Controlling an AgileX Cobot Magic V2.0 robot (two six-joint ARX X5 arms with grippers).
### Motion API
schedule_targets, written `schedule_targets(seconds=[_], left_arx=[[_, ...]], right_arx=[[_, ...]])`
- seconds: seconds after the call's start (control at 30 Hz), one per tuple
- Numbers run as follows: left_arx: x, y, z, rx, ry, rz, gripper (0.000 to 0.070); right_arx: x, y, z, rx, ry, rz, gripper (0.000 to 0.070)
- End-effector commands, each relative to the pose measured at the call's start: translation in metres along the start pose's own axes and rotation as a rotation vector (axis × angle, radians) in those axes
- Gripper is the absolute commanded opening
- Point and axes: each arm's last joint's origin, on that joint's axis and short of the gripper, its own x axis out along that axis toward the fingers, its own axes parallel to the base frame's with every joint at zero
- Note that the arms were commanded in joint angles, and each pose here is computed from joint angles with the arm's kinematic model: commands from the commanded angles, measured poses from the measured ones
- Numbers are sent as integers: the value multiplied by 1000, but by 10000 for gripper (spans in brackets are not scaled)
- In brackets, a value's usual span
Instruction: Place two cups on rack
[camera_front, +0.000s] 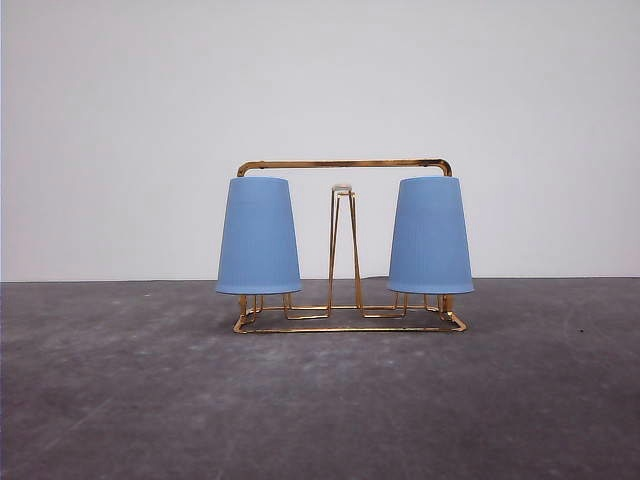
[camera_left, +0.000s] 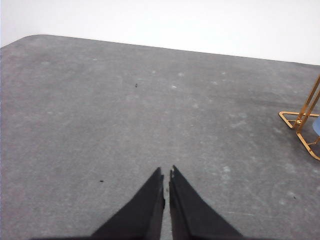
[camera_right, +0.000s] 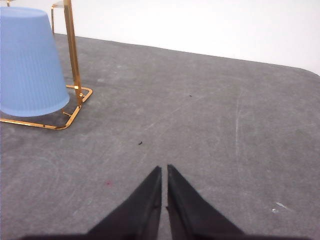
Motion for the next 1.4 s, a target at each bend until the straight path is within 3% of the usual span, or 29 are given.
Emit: schedule_targets(seconds=[0.0,1.37], left_arx=[[1,0,-5,0,17,0,0],[1,0,-5,0,17,0,0]], right_arx=[[0,0,0,-7,-9,-2,16],[0,0,0,-7,-9,-2,16]])
